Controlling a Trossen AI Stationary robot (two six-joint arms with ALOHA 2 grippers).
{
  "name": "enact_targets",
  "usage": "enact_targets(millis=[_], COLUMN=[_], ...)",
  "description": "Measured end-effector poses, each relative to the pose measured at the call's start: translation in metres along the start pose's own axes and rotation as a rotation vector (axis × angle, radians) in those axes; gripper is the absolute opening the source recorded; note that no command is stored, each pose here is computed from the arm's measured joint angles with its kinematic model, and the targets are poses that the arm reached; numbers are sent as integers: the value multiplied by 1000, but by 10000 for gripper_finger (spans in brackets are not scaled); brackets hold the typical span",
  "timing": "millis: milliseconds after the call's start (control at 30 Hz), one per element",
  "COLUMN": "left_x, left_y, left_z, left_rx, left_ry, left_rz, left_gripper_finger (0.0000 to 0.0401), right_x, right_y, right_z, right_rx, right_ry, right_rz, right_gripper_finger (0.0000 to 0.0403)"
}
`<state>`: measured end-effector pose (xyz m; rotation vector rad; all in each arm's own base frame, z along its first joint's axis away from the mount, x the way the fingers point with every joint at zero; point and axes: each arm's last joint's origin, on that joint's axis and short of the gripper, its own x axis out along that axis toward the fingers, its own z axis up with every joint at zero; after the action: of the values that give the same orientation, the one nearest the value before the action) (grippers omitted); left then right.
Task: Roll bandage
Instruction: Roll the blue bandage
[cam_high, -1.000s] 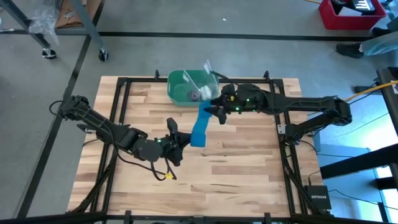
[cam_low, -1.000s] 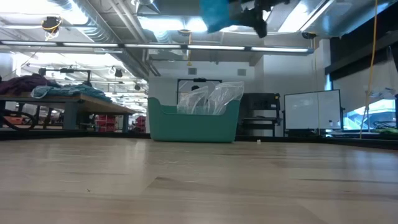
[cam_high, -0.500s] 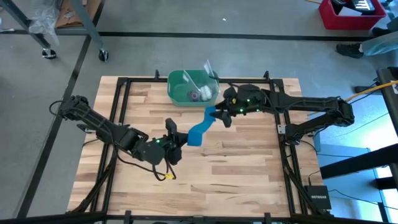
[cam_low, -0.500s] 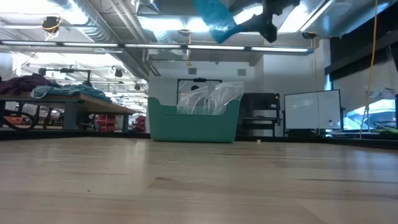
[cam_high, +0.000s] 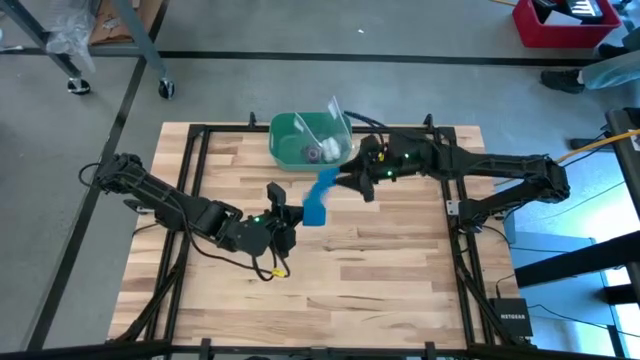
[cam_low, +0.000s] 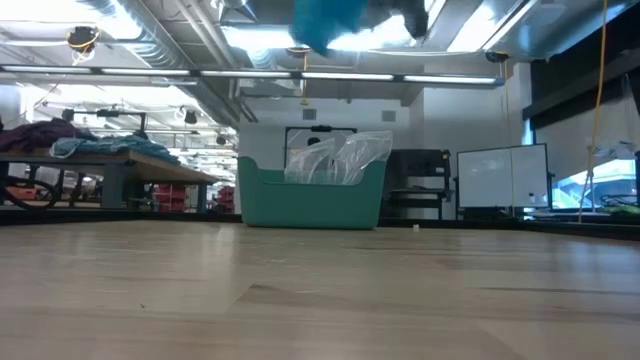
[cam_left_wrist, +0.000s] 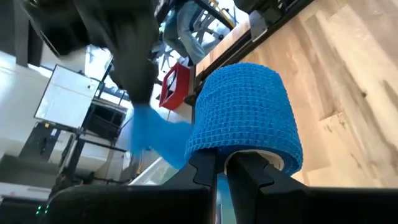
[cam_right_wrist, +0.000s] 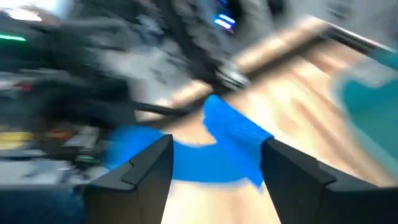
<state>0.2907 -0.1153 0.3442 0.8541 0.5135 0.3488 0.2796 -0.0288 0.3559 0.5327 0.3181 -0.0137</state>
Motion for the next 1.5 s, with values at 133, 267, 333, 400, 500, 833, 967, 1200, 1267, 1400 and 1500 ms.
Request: enact_targets(millis=[133, 267, 333, 400, 500, 833, 967, 1200, 1267, 1400, 1500], left_x=[-1, 0, 0, 0, 0, -4, -3, -2, -2, -2, -2], left_y=[0, 0, 0, 1, 1, 2, 3, 6, 5, 4, 6], left_z=[0, 0, 0, 1, 1, 7, 6, 8, 9, 10, 12], left_rx=[1, 0, -4, -9, -14, -62, -65, -83, -81, -79, -92], left_ry=[-2, -1, -3, -6, -8, -39, -36, -53, -71, -100, -110], left_rz=[-2, 0, 1, 3, 4, 11, 14, 25, 3, -32, -25], left_gripper_finger=[15, 15, 15, 15, 15, 15, 15, 15, 15, 15, 15], right_x=[-3, -6, -7, -7, -5, 17, 27, 46, 50, 55, 59], right_y=[-5, -12, -14, -14, -9, -16, -28, -36, -38, -36, -33], right_z=[-14, -23, -25, -26, -34, -111, -137, -151, -154, -153, -151], right_rx=[-28, -77, -101, -141, -264, -516, -581, -581, -583, -583, -583], right_ry=[141, 241, 256, 257, 283, 43, -58, -51, -41, -41, -36], right_rz=[-75, -154, -196, -207, -187, -70, -32, -12, -13, 20, 61], right_gripper_finger=[232, 232, 232, 232, 232, 232, 232, 232, 232, 232, 232])
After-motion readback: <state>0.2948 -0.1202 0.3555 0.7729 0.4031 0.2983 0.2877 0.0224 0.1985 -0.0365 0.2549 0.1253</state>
